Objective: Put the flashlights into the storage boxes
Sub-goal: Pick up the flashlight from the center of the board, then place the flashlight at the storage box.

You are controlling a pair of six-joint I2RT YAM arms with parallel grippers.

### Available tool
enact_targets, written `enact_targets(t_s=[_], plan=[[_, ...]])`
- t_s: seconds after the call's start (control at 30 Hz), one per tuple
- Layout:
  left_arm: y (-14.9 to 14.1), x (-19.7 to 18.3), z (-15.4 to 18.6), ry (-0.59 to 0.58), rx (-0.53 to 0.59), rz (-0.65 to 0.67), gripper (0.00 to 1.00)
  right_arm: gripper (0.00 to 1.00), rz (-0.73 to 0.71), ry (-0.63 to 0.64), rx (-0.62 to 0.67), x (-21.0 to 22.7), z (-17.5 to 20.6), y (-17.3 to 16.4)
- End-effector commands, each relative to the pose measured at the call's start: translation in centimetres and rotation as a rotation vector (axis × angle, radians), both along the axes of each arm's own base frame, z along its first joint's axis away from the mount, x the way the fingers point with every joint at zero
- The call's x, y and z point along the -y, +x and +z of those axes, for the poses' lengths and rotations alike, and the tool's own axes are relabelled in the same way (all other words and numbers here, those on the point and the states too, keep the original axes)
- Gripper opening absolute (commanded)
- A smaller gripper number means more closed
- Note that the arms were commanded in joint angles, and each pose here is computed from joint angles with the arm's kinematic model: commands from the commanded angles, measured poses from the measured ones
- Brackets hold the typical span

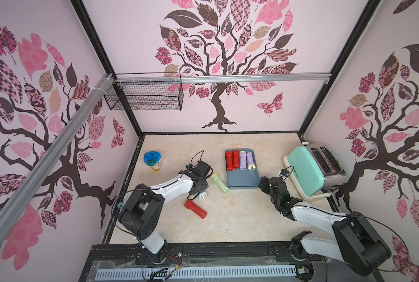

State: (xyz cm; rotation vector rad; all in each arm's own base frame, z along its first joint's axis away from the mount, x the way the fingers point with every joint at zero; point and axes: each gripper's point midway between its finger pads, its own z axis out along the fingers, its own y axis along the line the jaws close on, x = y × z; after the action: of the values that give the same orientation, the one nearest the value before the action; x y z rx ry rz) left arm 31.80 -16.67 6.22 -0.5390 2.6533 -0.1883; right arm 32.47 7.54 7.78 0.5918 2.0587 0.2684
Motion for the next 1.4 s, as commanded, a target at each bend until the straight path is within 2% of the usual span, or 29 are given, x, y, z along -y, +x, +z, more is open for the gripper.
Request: enact_targets(t_s=[0.0, 0.1, 0.2, 0.37, 0.6, 0.7, 0.87, 0.97, 1.17, 1.37], plan=[[-0.2, -0.1, 3.3, -0.028, 0.09, -0.029, 0.29, 0.9, -0.037, -0.017, -0.057, 0.3, -1.3, -0.4], [-0.3, 1.3, 5.9, -0.005, 0.186, -0.09, 0.28, 0.93, -0.019, -0.037, -0.056, 0.2, 0.0, -0.1], [0.3, 5.0, 9.3, 0.0, 0.283, -0.202, 0.28, 0.96, -0.09, -0.058, -0.057, 1.5, -0.3, -0.5], [3.2, 10.6, 11.4, -0.043, 0.288, -0.296, 0.27, 0.98, -0.162, -0.078, -0.099, 2.5, -1.2, -0.8], [6.3, 18.5, 9.6, -0.132, 0.285, -0.401, 0.27, 0.98, -0.197, -0.092, -0.027, 3.6, 0.1, -1.1], [7.4, 21.2, 9.2, -0.163, 0.275, -0.429, 0.27, 0.97, -0.275, -0.095, 0.015, 5.1, -0.2, -1.9], [8.7, 25.8, 9.6, -0.24, 0.324, -0.459, 0.27, 0.97, -0.37, -0.102, 0.039, 7.1, 0.2, -3.1], [8.9, 28.2, 9.0, -0.272, 0.326, -0.474, 0.27, 0.97, -0.436, -0.046, 0.037, 8.7, -0.6, -4.0], [8.5, 30.9, 7.4, -0.307, 0.301, -0.503, 0.27, 0.97, -0.417, -0.015, 0.096, 8.7, -0.1, -4.3], [7.9, 30.7, 6.6, -0.288, 0.274, -0.49, 0.29, 0.97, -0.393, -0.017, 0.091, 8.3, -0.2, -3.9]])
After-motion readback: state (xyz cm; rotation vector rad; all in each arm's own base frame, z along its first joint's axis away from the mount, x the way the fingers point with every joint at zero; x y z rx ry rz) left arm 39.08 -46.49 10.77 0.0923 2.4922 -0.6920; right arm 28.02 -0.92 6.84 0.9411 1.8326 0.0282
